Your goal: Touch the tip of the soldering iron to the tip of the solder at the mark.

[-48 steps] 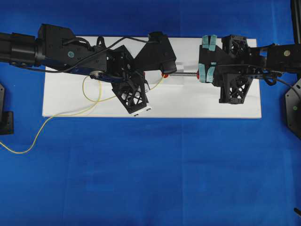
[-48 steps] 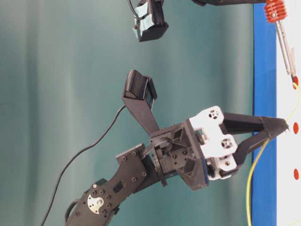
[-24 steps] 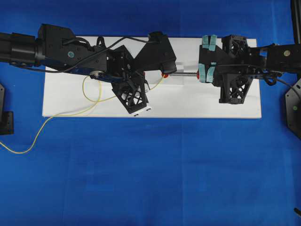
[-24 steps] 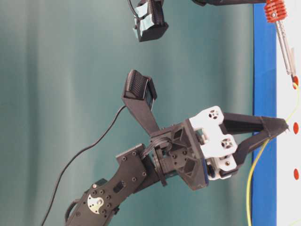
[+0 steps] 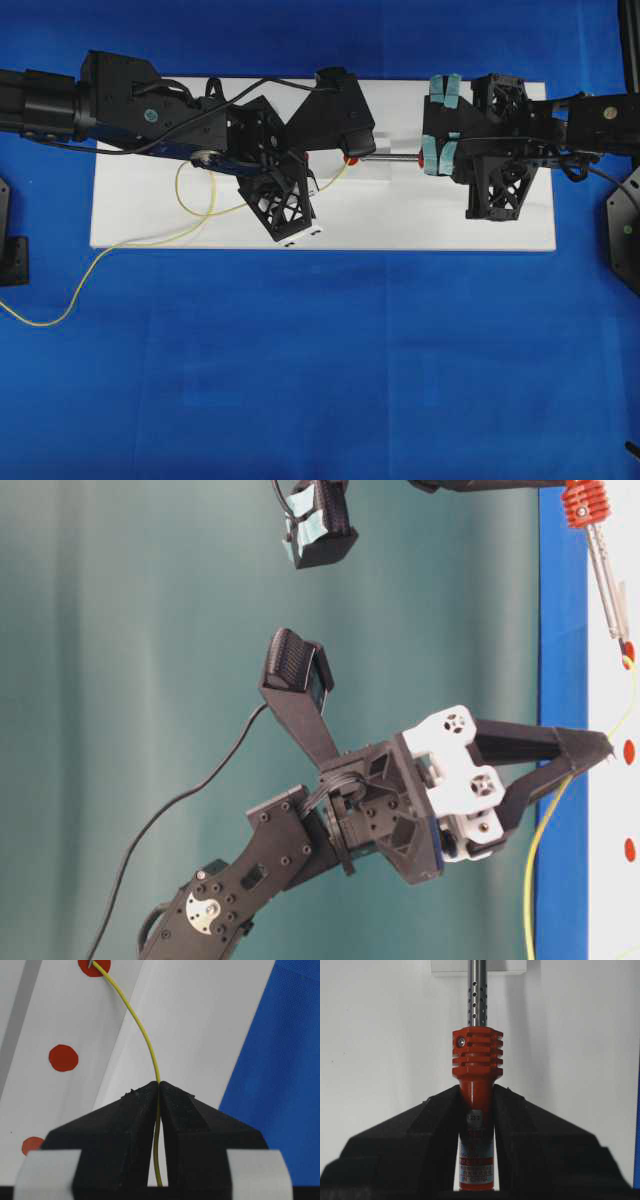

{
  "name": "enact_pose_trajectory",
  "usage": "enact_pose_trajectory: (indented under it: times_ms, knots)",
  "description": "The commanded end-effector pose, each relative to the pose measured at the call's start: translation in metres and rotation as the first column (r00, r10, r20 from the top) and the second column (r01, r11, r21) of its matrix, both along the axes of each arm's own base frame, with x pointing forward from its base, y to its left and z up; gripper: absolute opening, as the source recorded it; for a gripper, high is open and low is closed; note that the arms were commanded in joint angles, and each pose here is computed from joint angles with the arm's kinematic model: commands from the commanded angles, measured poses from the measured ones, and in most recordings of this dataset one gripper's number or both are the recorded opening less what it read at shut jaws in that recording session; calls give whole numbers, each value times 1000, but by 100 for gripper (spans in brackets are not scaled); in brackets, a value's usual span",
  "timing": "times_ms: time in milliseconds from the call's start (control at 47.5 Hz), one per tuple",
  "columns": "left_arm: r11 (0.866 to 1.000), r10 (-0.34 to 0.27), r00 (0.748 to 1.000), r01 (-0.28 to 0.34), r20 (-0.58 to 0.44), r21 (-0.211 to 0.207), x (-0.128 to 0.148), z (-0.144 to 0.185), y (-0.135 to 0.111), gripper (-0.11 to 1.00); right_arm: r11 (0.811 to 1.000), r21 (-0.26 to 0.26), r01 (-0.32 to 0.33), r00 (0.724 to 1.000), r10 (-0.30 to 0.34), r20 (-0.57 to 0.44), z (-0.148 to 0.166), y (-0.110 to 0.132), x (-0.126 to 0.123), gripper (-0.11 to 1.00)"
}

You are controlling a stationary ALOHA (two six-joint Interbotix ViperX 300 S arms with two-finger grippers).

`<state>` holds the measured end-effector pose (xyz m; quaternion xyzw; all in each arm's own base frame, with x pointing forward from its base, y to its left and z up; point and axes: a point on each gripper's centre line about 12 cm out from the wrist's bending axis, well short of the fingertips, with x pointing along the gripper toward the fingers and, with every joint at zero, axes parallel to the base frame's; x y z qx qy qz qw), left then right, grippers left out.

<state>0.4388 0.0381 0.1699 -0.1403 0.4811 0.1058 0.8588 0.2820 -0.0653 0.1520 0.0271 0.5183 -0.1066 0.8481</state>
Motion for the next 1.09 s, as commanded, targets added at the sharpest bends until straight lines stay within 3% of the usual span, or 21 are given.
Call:
enact_pose_trajectory:
  times_ms: [0,484,842,1073]
  knots:
    - [1000,-3,999,3,39,8,1,15,2,2,1000,-6,-2,1000,2,24,5,-1,4,6]
    - [998,-45,991,40,125,49,-49,72,-3,2,1000,-7,-3,1000,3,24,5,-1,4,6]
    - [999,-17,971,9,239,37,-88,75,-6,2,1000,-17,-6,998,7,68,15,-1,5,6]
    - [999,-17,960,6,280,40,-103,74,-7,2,999,-42,1,983,7,183,46,3,-18,6]
